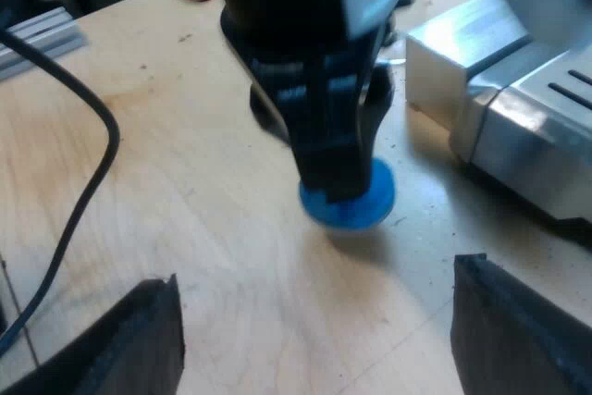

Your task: Grind coffee beans and then tamp

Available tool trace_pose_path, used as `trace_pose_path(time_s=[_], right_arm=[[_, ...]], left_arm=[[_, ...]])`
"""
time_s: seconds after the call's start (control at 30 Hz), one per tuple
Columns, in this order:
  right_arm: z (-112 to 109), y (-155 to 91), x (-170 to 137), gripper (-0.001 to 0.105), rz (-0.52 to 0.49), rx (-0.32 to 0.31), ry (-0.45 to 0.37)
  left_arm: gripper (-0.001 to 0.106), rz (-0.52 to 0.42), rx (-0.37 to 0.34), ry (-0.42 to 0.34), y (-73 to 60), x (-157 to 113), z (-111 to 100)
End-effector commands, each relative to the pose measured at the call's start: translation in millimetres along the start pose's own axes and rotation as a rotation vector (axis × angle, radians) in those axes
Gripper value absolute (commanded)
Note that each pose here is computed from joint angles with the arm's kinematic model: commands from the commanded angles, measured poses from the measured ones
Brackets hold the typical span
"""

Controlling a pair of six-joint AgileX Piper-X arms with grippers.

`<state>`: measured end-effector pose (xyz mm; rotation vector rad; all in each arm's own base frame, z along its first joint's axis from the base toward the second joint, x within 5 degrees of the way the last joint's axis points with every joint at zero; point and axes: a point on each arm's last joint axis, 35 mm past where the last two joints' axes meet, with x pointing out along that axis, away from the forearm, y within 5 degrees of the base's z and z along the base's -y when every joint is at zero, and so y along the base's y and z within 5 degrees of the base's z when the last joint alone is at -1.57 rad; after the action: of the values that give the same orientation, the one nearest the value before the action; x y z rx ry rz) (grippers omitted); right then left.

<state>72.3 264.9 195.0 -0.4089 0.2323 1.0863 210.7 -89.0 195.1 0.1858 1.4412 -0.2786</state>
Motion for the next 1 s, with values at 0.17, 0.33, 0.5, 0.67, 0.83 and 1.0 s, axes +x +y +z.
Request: trace_pose_path(time_s=[0.17, 0.33, 0.5, 0.67, 0.83, 1.0], right_arm=[[2.4, -7.1, -5.1, 0.063, -0.116, -0.004, 0.021], [1.9, -13.2, -16.8, 0.063, -0.201, -0.041, 0.089], [-9.9, -19.7, -30.1, 0.063, -0.244, -0.030, 0.102], [-42.1, -22.0, -43.6, 0.063, -0.251, -0.002, 0.153], [-64.3, -21.6, -49.1, 0.063, -0.248, 0.023, 0.171], [-72.9, -20.4, -51.3, 0.063, -0.231, 0.017, 0.189]], left_arm=[[0.000, -0.023, 0.015, -0.090, 0.0, -38.5, -17.8], [0.000, -0.076, 0.046, -0.133, -0.9, -58.5, -32.4], [0.000, -0.166, 0.067, -0.187, -4.2, -73.4, -42.3], [0.000, -0.210, 0.079, -0.209, -6.3, -78.6, -45.7], [0.000, -0.256, 0.149, -0.205, -19.0, -78.9, -47.1], [0.000, -0.293, 0.248, -0.256, -39.0, -80.8, -45.0]])
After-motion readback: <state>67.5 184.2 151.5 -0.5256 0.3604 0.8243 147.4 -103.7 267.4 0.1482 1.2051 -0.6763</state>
